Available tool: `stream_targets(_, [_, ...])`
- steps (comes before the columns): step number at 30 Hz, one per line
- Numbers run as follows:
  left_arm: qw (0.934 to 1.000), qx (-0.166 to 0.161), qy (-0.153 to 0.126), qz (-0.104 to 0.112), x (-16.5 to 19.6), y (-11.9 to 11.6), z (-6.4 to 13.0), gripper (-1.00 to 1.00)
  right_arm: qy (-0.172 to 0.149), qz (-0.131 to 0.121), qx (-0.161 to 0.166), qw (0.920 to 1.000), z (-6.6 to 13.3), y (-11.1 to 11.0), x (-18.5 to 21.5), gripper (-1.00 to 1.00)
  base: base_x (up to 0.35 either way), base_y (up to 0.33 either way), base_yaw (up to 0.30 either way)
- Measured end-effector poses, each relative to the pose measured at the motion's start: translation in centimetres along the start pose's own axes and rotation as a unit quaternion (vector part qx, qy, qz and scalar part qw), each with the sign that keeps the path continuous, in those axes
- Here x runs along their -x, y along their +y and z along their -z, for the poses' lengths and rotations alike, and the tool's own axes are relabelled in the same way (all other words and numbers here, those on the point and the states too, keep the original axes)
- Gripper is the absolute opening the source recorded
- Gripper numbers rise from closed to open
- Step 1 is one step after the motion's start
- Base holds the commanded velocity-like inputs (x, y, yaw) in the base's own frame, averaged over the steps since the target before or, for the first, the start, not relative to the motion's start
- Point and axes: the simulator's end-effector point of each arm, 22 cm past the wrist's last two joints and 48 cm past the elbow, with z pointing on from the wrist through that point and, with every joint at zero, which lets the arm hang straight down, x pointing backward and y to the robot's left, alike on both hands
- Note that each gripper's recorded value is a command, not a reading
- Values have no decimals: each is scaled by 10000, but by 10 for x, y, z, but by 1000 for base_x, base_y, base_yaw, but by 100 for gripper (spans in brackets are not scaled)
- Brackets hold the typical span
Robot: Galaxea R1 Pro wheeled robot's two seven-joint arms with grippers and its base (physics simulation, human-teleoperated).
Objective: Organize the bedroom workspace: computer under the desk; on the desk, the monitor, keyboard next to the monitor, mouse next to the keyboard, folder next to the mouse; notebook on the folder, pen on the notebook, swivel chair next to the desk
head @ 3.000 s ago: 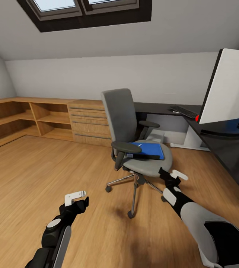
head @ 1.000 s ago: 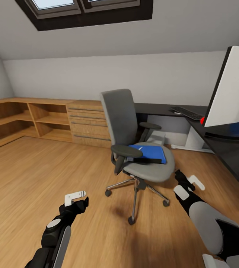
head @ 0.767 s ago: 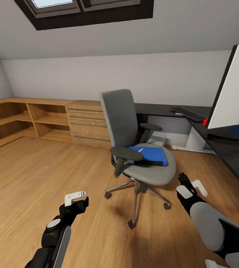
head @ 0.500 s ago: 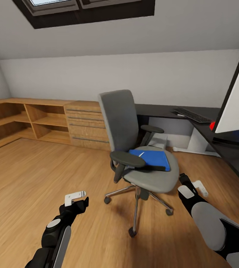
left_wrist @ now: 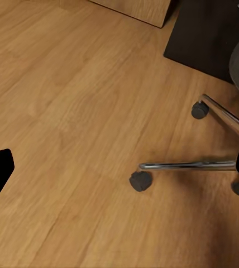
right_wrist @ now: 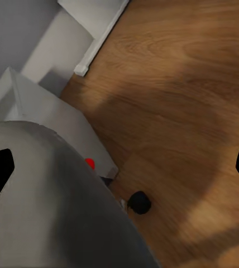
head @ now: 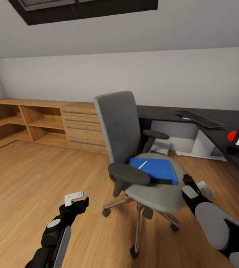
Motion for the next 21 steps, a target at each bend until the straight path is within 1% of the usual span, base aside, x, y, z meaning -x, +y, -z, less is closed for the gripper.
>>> stream_targets(3, [10000,0,-2,-1,0,0,0,100,70,-84,-65,9999,-1,-5,-1,100,67,0,0])
stream_targets(6, [10000,-3,-3,-3,0,0,0,100,231,-157,-125,9995,-3,-9,-5,100,26,0,0])
stream_targets(12, [10000,-3,-4,-4,0,0,0,100,335,-193,-156,9991,-5,-13,-5,100,8,0,0])
stream_targets(15, [10000,-1,-3,-4,0,-1,0,100,333,-203,-150,9991,-5,-12,-4,100,2,0,0])
stream_targets(21, [10000,-2,-4,-7,0,-1,0,100,207,-270,-46,9994,-6,-1,8,100,0,0,1])
